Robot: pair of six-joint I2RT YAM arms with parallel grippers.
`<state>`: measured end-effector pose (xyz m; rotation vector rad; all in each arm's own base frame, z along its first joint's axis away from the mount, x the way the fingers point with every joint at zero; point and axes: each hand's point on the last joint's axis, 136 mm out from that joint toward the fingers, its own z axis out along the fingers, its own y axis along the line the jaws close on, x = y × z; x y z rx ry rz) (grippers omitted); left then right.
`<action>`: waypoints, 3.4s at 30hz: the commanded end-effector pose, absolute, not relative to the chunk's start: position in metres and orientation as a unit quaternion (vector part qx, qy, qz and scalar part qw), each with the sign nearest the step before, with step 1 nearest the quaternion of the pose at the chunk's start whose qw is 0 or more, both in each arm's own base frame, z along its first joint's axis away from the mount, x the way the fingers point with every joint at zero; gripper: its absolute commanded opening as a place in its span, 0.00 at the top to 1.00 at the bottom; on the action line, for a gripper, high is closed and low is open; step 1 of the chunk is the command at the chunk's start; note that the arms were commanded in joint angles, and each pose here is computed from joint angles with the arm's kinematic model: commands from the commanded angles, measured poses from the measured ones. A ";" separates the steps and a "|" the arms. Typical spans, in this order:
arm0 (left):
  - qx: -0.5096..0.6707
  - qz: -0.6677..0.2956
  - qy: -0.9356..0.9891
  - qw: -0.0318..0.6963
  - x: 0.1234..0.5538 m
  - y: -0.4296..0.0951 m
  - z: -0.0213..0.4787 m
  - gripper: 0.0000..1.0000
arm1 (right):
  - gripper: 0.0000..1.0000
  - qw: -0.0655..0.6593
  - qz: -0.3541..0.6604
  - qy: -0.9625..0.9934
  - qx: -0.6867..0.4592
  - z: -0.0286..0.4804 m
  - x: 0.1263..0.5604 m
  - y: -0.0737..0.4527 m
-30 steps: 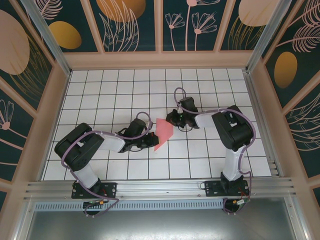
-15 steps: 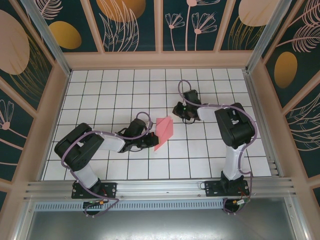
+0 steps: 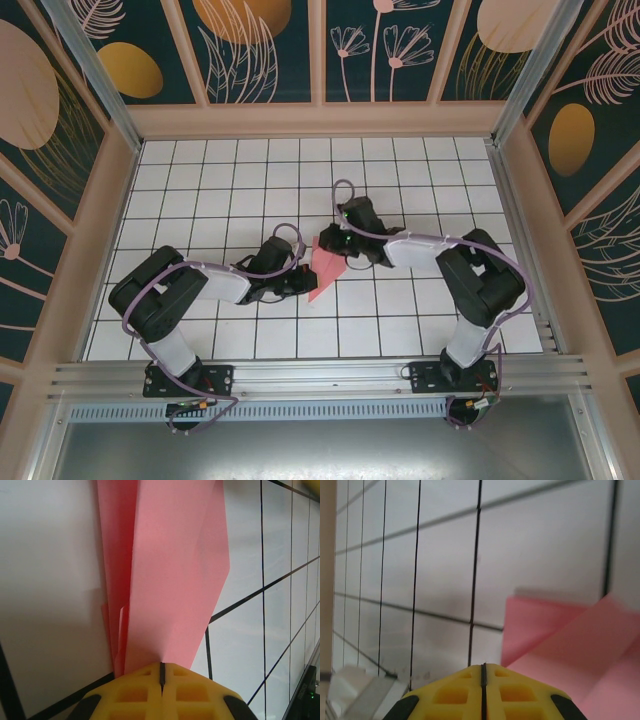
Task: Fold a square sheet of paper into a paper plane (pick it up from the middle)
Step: Fourth fold the wing at the center of the table.
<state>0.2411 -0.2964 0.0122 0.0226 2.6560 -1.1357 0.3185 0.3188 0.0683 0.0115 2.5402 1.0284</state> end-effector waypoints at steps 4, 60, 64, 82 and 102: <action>-0.023 -0.256 0.966 0.028 0.192 -0.239 -0.054 1.00 | 0.92 0.171 0.360 0.917 0.009 0.041 0.296 0.327; -0.021 -0.246 0.969 0.030 0.189 -0.233 -0.057 1.00 | 0.88 0.240 0.367 0.899 0.001 0.093 0.341 0.308; -0.019 -0.246 0.969 0.027 0.188 -0.233 -0.058 1.00 | 0.88 0.233 0.360 0.903 -0.009 0.078 0.326 0.321; -0.017 -0.237 0.971 0.023 0.184 -0.228 -0.061 1.00 | 0.89 0.163 0.316 0.935 0.023 0.004 0.320 0.303; 0.001 -0.384 0.915 0.122 0.238 -0.289 0.071 0.86 | 0.90 0.128 0.287 0.947 0.074 -0.032 0.287 0.282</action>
